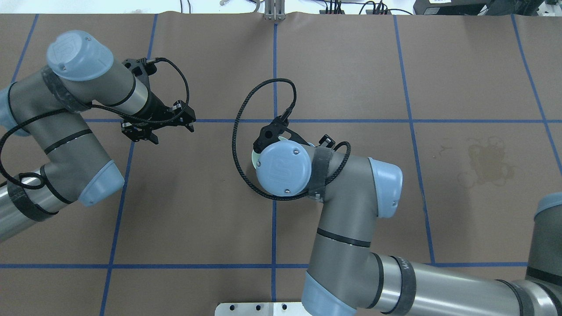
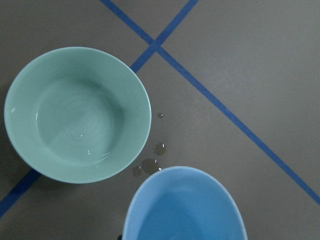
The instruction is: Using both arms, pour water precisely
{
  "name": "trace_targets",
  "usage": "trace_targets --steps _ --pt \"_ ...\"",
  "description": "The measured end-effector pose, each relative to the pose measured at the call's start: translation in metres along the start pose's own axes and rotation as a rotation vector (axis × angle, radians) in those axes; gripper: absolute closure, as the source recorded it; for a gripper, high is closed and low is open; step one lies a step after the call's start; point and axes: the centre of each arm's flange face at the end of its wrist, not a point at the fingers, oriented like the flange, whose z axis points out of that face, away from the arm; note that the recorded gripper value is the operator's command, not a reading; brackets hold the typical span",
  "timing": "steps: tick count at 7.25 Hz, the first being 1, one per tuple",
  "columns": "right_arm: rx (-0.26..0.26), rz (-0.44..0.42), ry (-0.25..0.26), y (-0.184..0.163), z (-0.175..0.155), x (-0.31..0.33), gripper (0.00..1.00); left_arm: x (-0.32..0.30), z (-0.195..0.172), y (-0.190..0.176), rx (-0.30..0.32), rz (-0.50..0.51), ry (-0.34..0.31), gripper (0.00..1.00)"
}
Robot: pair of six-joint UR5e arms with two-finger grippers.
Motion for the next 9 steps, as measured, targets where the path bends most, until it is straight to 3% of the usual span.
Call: trace_targets --steps 2,4,7,9 --pt "-0.118 -0.112 0.128 -0.029 -0.001 -0.014 1.0 -0.045 -0.002 -0.014 -0.008 0.03 -0.03 0.01" --pt "-0.188 -0.197 0.236 -0.041 0.017 -0.034 1.0 -0.1 -0.018 -0.039 -0.033 0.06 -0.041 0.01" --pt "-0.249 -0.289 0.359 -0.049 0.009 -0.051 1.0 -0.133 -0.033 -0.06 -0.047 0.062 -0.041 0.01" --pt "-0.264 -0.319 0.403 -0.065 0.003 -0.06 1.0 -0.137 -0.037 -0.064 -0.053 0.052 -0.033 0.01"
